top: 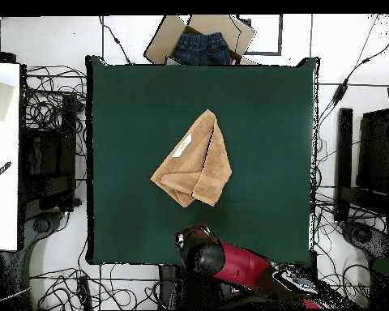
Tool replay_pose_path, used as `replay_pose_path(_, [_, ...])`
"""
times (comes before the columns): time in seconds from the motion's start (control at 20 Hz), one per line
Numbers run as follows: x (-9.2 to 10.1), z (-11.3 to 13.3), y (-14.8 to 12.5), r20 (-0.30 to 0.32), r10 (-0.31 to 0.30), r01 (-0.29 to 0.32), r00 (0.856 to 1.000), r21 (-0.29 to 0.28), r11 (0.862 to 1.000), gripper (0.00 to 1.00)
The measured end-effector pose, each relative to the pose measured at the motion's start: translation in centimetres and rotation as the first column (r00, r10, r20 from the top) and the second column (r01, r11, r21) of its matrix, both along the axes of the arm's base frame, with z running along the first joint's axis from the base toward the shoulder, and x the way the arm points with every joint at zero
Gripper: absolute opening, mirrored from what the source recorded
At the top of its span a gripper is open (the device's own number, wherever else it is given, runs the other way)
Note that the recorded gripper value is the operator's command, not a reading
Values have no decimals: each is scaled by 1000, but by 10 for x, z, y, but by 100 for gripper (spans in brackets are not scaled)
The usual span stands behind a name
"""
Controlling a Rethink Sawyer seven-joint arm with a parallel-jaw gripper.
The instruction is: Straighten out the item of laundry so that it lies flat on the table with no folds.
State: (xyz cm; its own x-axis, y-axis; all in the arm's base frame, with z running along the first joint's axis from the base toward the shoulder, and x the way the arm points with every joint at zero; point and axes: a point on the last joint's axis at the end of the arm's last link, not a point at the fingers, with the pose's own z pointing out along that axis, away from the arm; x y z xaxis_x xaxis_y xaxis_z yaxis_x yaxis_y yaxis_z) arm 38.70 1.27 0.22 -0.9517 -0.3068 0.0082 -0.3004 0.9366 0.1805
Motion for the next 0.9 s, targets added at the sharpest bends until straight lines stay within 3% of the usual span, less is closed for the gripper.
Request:
replay_pose_path(0.35, [-4, -21, -7, -33, -35, 36, 999, 23, 999, 100])
replay_pose_path(0.9, [-20, -35, 0, -82, -44, 49, 996, 55, 997, 100])
